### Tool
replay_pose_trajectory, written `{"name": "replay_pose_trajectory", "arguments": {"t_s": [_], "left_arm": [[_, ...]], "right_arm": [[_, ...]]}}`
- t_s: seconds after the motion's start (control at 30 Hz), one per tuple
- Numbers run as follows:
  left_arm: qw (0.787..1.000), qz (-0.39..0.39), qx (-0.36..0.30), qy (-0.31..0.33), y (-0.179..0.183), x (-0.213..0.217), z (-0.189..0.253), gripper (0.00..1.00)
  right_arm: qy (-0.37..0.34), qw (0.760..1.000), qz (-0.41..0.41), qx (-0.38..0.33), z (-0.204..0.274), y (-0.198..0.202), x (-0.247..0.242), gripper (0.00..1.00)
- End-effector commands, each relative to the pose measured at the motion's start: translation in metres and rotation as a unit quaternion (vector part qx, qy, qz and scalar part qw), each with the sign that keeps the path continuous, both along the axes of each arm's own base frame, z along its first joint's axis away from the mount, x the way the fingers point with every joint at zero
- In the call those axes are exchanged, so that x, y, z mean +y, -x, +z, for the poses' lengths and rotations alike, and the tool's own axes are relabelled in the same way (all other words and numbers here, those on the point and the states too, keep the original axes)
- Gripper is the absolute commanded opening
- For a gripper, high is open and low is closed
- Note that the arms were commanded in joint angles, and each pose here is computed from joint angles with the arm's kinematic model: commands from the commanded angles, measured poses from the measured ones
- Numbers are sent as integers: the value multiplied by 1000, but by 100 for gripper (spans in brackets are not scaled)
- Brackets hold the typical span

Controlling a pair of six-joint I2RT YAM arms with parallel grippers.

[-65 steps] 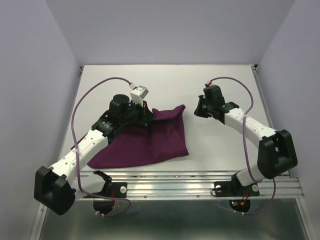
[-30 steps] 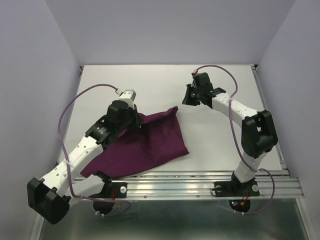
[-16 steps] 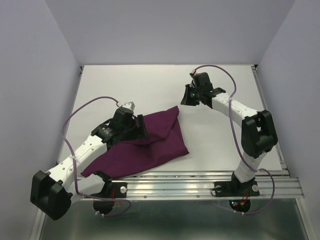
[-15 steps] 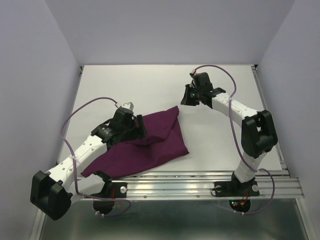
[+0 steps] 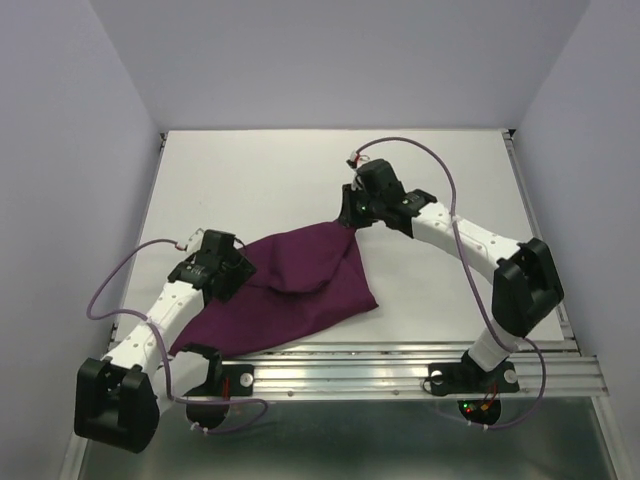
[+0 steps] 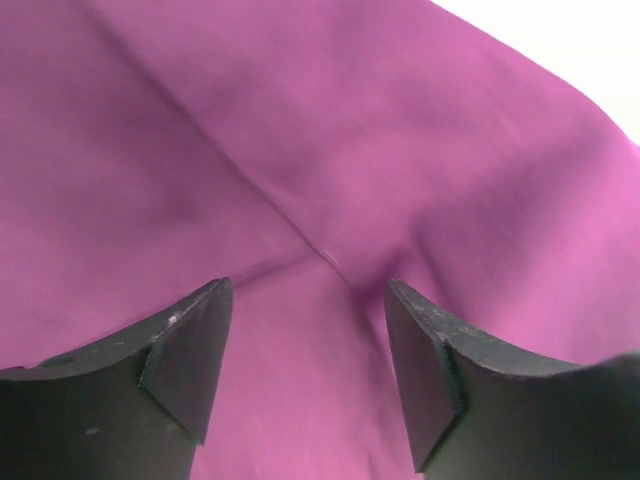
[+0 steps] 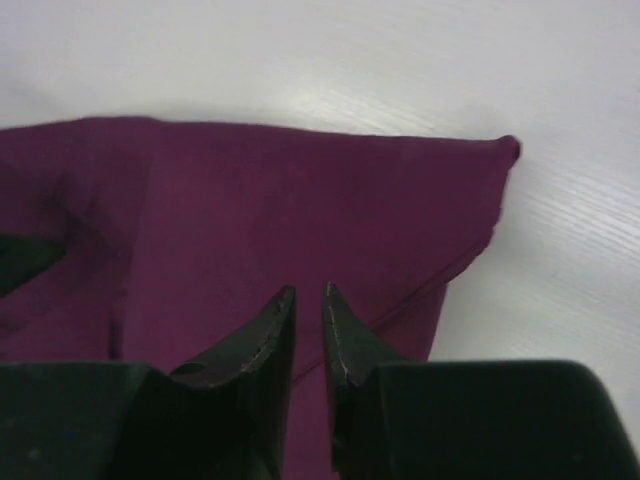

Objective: Prepare the surgical pack
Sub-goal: Pack the surgical kit at the center of the board.

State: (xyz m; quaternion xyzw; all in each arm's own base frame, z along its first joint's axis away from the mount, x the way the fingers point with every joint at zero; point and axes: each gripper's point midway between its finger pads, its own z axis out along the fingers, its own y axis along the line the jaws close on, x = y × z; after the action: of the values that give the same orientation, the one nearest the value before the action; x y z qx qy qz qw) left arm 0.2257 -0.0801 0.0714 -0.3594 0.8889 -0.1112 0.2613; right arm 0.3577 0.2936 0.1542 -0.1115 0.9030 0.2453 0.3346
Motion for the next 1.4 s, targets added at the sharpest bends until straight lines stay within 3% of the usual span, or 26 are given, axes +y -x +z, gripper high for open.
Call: {"name": "replay_pose_trajectory", "arguments": {"t_s": [0.0,0.07,0.1,0.2,0.33,0.7,1.13,1.27,1.37], "left_arm": [[998,50,-25,24,-19,19,-7,76],[998,60,-28,21,-22,26,-8,79],[997,61,-36,21,-25,29,-6,80],[995,84,-54,14,-33,47,0,75],[992,109,-63,7,-44,70,-3,69],[993,105,-44,5,-69,84,-23,64],[994,102,-49,-3,-97,91,-19,22],[994,101,-49,-3,-99,92,-17,0],[993,104,-52,-3,-101,94,-12,0]], "right_arm": [[38,996,40,-69,28,38,15,30],[55,994,58,-78,24,52,17,37],[62,990,78,-95,30,62,22,46],[84,981,123,-124,31,85,28,60],[114,966,170,-157,25,114,45,69],[164,946,224,-170,-9,144,71,72],[177,939,244,-164,-33,160,81,66],[170,939,247,-170,-27,167,82,63],[167,937,251,-177,-25,174,84,64]]}}
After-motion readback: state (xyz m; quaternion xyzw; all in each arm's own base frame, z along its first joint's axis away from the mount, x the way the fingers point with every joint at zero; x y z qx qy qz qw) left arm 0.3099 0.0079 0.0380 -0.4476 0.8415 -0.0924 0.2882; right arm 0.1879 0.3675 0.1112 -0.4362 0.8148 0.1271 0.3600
